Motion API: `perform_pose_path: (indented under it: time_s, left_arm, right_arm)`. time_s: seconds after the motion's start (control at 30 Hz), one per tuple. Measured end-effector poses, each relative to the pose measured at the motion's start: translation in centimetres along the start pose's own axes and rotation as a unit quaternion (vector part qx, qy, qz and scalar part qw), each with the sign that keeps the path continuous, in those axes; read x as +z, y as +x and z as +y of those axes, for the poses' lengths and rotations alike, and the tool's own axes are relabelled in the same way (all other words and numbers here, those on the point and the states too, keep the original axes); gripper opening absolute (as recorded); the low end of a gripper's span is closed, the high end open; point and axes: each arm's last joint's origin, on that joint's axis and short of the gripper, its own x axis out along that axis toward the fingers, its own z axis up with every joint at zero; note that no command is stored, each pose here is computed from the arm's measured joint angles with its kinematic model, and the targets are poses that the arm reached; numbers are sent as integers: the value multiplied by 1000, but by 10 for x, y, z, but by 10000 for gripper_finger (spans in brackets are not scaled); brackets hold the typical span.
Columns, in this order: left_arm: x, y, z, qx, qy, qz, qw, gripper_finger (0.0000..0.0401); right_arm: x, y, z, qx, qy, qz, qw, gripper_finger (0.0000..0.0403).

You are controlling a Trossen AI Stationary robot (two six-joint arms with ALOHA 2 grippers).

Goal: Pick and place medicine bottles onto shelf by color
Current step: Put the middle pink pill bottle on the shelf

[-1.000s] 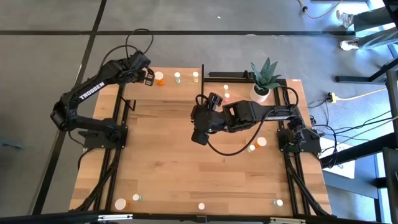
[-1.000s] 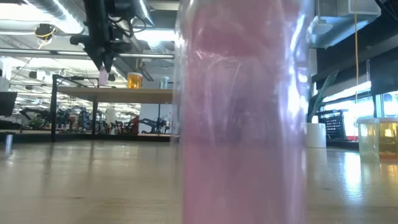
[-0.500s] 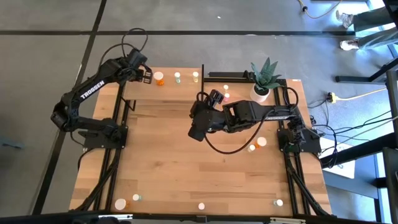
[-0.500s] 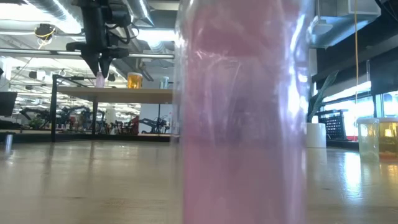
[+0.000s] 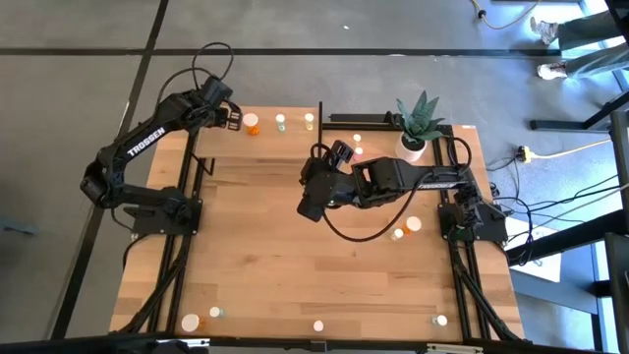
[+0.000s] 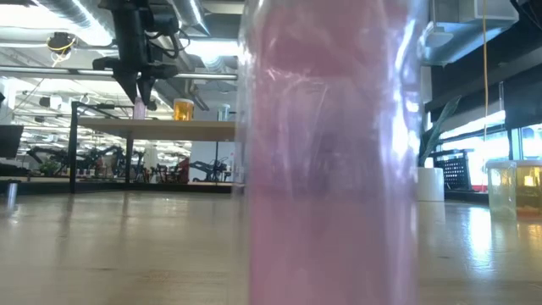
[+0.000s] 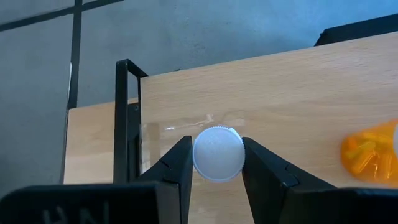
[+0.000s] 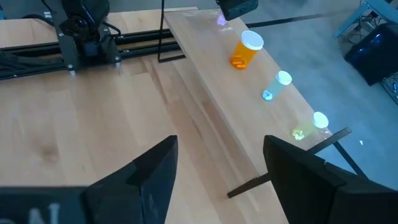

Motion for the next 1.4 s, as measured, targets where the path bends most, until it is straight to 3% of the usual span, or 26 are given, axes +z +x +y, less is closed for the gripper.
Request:
perform_pose_path:
  time_s: [1.07, 1.4]
  left_arm:
    - [-2, 0, -1, -22, -2, 17, 1000, 101]
    - [-1, 0, 0, 3, -20, 3, 1000, 101]
  right_arm:
    - [0, 0, 0, 1, -2, 1, 1000, 237]
    - [0, 0, 0, 1, -2, 1, 1000, 237]
